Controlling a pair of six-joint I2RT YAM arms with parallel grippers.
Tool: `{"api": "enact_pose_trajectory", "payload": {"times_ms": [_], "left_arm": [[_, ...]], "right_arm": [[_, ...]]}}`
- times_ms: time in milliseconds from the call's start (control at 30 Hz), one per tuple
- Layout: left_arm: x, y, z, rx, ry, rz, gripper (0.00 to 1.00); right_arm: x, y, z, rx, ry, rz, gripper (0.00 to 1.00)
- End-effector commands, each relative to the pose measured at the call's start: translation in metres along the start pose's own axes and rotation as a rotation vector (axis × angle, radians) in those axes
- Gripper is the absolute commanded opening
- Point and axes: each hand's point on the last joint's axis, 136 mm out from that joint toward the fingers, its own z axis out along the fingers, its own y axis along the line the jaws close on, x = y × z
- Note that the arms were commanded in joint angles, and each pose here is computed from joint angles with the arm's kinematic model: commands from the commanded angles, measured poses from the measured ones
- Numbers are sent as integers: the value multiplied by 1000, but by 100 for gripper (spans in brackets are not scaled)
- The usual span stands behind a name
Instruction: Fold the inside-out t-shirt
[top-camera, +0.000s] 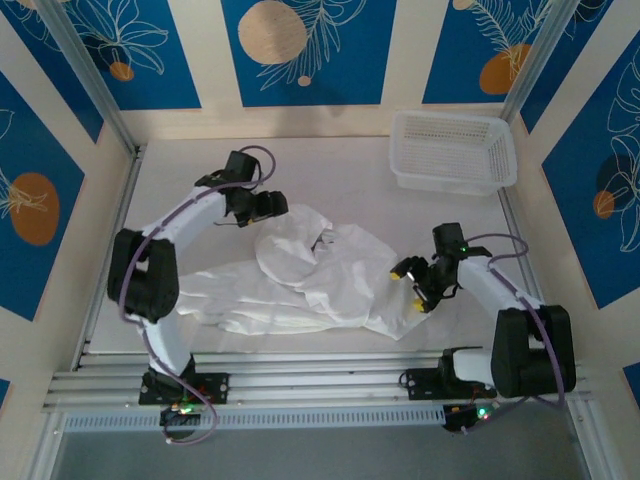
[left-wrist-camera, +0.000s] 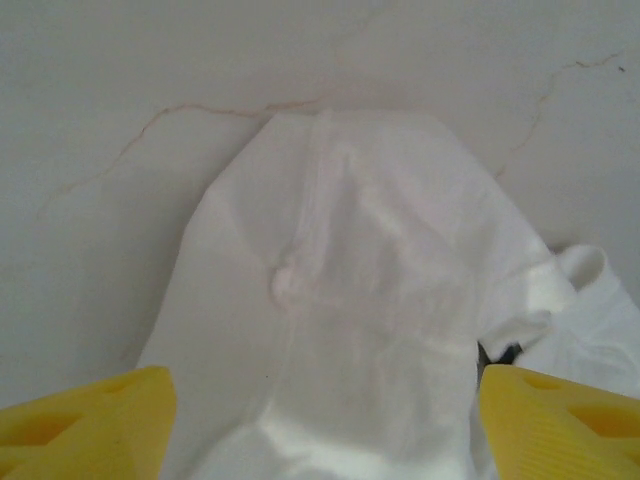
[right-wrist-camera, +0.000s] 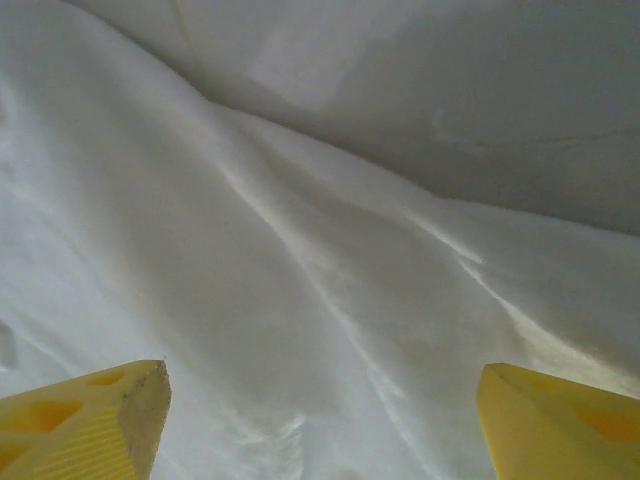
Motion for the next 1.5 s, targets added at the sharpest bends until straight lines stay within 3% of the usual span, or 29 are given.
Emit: {"api": "enact_pose_trajectory", "payload": {"times_ms": [0, 67, 167, 333, 467, 667, 800, 900, 1000, 1133, 1233, 1333, 1467], "left_arm": [[-8, 12, 16, -77, 8, 9, 80], [-6, 18, 28, -103, 21, 5, 77], [4, 15, 48, -56, 79, -18, 70], [16, 11, 66, 7, 123, -71, 35], [13, 10, 61, 2, 109, -69, 1], [-14, 5, 21, 0, 18, -57, 0], [-63, -17, -69, 56, -182, -44, 0], [-104, -36, -175, 70, -416, -3, 0], [-123, -52, -291, 50, -676, 50, 0], [-111, -61, -425, 69, -993, 65, 0], [-87, -60, -500, 94, -1192, 70, 0], [-63, -60, -556, 119, -1342, 95, 0], [-42, -63, -596, 152, -1431, 124, 0]], "right_arm": [[2, -15, 10, 85, 14, 44, 82], [2, -17, 17, 90, 14, 45, 79], [1, -13, 24, 86, 14, 28, 67], [-2, -4, 20, 81, -7, -14, 1], [-6, 5, 7, 39, -61, -33, 0], [-14, 31, -35, -36, -182, -113, 0], [-22, 91, -114, -181, -357, -280, 0], [-22, 146, -201, -347, -565, -445, 0], [-9, 192, -291, -535, -781, -587, 0], [17, 222, -390, -723, -1004, -680, 0], [41, 231, -447, -844, -1129, -736, 0], [69, 233, -494, -947, -1230, -805, 0], [103, 232, -538, -1065, -1311, -893, 0]]}}
